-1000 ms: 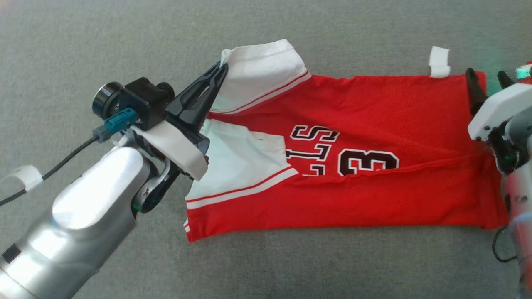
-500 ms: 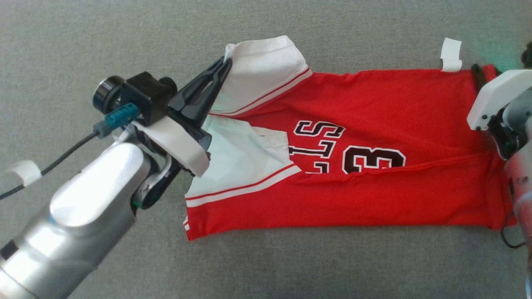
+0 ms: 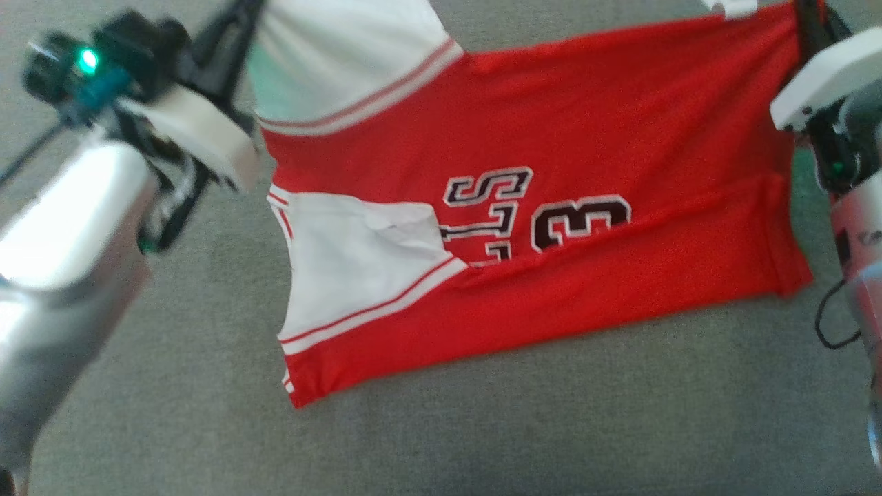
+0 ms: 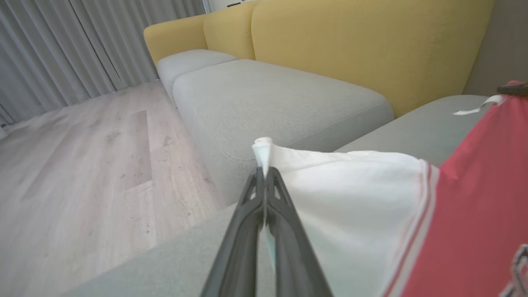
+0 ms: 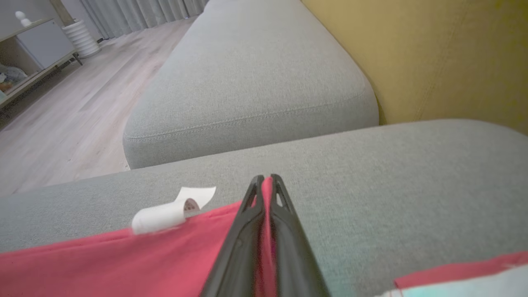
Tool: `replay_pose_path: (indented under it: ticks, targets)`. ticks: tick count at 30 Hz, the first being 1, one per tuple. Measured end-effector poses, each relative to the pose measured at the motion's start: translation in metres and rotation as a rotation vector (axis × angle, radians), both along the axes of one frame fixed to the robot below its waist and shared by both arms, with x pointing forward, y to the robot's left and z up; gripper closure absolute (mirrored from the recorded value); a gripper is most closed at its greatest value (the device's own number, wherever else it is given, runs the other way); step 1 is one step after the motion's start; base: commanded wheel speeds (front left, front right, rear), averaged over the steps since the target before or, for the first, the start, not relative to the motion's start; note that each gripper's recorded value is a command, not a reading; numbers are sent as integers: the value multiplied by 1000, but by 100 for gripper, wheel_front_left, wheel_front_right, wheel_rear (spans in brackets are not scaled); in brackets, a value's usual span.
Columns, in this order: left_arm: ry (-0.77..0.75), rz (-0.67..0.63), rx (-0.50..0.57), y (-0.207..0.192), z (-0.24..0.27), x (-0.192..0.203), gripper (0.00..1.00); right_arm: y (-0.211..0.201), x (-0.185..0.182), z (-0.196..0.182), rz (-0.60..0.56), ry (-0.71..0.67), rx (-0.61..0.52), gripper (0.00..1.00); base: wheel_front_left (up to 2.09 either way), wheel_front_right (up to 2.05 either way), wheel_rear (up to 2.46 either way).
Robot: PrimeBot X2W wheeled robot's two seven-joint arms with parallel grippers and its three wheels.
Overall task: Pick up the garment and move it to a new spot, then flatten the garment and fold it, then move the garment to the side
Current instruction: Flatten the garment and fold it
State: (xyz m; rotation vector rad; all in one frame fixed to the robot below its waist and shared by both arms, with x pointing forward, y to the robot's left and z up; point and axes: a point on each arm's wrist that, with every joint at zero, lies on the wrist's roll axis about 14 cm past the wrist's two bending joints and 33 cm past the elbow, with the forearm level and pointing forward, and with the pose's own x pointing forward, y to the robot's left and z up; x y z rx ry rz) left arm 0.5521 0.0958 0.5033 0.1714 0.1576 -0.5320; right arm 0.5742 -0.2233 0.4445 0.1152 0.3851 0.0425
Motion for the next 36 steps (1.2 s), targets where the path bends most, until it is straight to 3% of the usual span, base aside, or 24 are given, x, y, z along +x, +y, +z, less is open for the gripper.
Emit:
replay_pose_path:
  ticks: [3, 11, 17, 26, 36]
  targets:
    - [-34, 8, 23, 1, 7, 20, 100, 2, 5, 7, 15, -35, -15, 100, 0, 0, 0]
    - [-124, 22, 38, -1, 18, 55, 100, 4, 21, 29, -20, -143, 72, 100, 0, 0, 0]
    - [-179, 21, 29, -3, 31, 60, 100, 10, 25, 38, -15, -176, 100, 100, 0, 0, 0]
    - [-130, -25, 52, 0, 15, 26, 100, 6, 3, 32, 0, -128, 92, 100, 0, 0, 0]
    - [68, -171, 154, -8, -26, -60, 100, -4, -55, -1, 81, 79, -10, 100, 0, 0, 0]
